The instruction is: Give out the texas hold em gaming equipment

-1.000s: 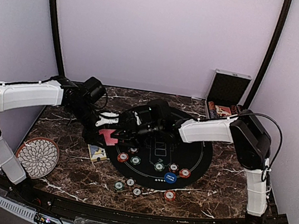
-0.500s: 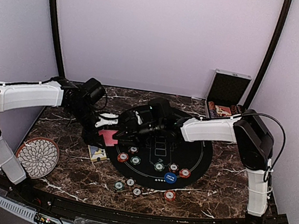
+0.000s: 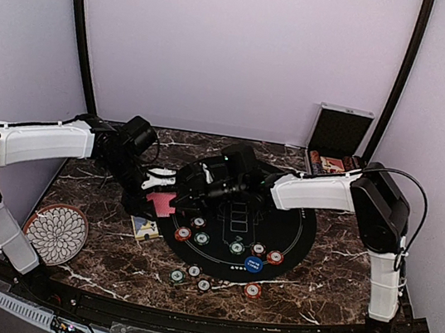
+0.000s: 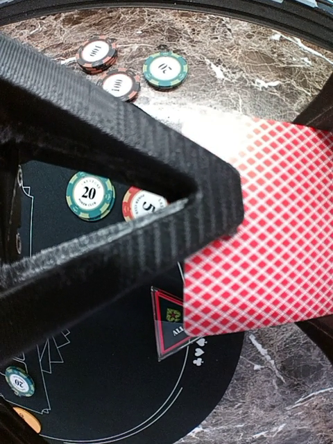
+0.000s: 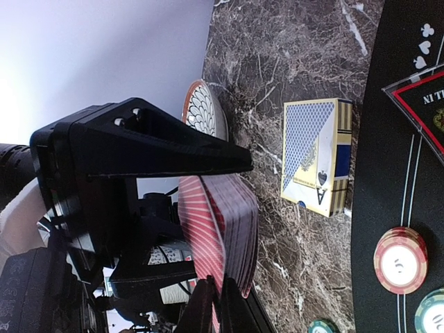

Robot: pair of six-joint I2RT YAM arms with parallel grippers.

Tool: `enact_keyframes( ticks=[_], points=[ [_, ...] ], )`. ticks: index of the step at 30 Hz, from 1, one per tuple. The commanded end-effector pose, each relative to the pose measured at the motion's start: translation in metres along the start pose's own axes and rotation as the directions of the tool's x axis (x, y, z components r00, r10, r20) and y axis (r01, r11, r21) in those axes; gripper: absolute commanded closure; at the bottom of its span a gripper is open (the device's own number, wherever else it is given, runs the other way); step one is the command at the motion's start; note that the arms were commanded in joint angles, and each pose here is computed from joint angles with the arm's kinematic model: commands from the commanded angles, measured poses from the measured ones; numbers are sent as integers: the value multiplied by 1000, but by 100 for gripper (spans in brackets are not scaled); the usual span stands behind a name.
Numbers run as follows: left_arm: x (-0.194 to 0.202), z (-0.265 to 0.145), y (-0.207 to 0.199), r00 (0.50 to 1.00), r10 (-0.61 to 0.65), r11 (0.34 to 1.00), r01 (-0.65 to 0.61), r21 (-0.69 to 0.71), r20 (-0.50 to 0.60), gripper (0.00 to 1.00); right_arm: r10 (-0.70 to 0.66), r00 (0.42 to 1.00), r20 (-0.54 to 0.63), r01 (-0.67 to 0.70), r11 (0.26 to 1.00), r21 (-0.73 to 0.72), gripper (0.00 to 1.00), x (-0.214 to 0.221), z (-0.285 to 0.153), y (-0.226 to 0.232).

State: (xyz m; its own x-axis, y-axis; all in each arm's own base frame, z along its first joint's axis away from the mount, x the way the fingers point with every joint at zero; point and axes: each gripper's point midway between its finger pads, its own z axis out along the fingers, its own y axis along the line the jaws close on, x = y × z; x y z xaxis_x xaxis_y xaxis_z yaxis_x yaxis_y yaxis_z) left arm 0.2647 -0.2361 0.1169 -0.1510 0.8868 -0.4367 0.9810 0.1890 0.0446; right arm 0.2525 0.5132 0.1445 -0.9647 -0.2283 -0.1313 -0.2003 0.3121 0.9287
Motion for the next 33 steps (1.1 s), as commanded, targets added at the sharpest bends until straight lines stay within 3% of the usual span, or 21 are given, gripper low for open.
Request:
enact_keyframes(
  ticks=[1, 8, 33],
  points=[
    [4, -2, 2, 1000, -15, 1000, 15, -11, 4, 91, -42, 999, 25, 43, 998, -52, 97, -5, -15, 25],
    [6, 0, 5, 1000, -25, 1000, 25, -15, -1, 92, -32, 999, 23, 34, 994, -107, 100, -5, -17, 35],
    [19, -3, 4, 998, -61, 998, 60, -17, -23, 100, -36, 995, 98, 44, 996, -80, 100, -35, -65, 18]
  ],
)
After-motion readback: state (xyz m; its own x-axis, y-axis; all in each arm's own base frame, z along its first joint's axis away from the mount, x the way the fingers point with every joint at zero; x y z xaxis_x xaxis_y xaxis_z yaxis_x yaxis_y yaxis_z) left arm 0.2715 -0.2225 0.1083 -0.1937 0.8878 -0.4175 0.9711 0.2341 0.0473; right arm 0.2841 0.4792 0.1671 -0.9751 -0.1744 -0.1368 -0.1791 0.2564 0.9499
